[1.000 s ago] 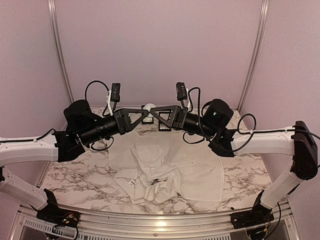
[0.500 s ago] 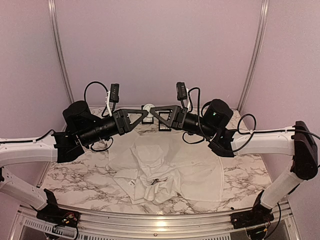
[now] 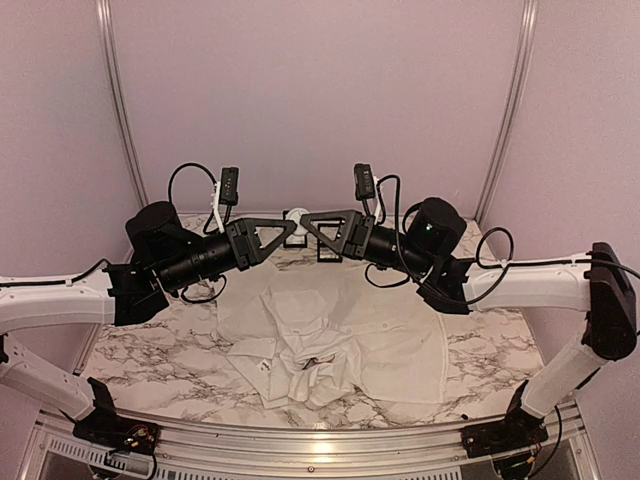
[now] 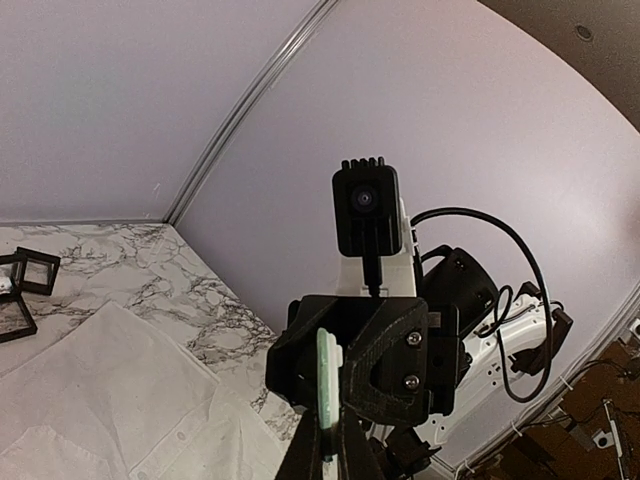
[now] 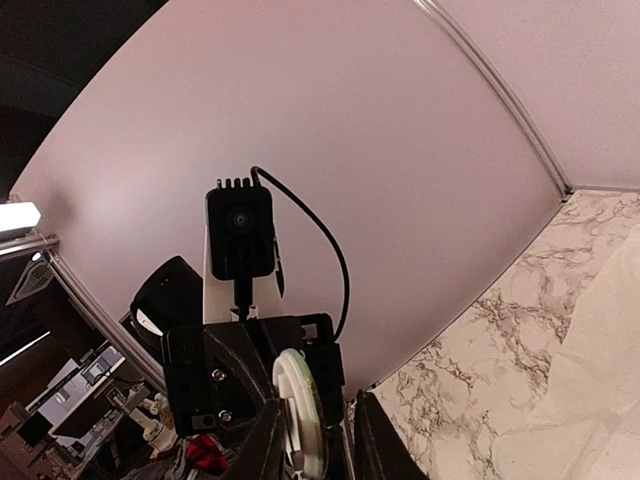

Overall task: Remove the brooch from the garment
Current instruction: Close the brooch at the center of the board, then place the brooch in the brooch box.

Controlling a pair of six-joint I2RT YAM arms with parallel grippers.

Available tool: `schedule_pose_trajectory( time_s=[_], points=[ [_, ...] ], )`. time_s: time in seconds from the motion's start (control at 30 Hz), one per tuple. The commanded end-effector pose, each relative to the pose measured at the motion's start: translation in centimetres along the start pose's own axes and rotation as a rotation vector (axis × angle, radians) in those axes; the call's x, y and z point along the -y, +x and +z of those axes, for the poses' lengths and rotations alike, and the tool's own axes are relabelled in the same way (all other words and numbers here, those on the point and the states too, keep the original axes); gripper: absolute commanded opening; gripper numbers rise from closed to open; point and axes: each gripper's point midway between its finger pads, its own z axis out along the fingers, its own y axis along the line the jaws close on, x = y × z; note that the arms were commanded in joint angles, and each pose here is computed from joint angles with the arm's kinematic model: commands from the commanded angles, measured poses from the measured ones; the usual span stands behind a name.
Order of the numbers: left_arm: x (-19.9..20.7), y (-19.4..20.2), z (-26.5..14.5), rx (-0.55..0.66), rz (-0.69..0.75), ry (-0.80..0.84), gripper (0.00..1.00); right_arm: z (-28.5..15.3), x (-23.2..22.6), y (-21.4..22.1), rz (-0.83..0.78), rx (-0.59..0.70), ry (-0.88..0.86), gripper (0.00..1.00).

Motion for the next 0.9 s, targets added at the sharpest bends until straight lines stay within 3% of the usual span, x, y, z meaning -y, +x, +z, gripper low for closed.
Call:
schedule_pose_trajectory(
  time_s=[0.0, 0.4, 0.57, 0.77, 0.87],
  points=[
    [0.5, 0.0, -0.3, -0.005, 0.013, 0.001, 0.00, 0.0, -1.4, -1.5, -0.038, 0.029, -0.005, 0.24],
    [-0.8, 0.3, 0.4, -0.022, 0.018, -0.061, 0.00, -1.2, -2.1, -1.6, -0.080, 0.023, 0.020, 0.39],
    [-1.8, 0.3, 0.8, -0.051, 0.043, -0.116, 0.00, -2.2, -1.8, -1.9, -0.102, 0.037, 0.073, 0.59],
    [-4.3, -0.4, 1.4, -0.095, 0.127, -0.237, 0.00, -3.7, -1.0, -2.6, -0.122, 0.040, 0.156, 0.93],
    [-6.5, -0.9, 1.8, -0.129, 0.205, -0.334, 0.00, -4.9, -0.5, -3.1, -0.141, 0.050, 0.214, 0.98]
  ],
)
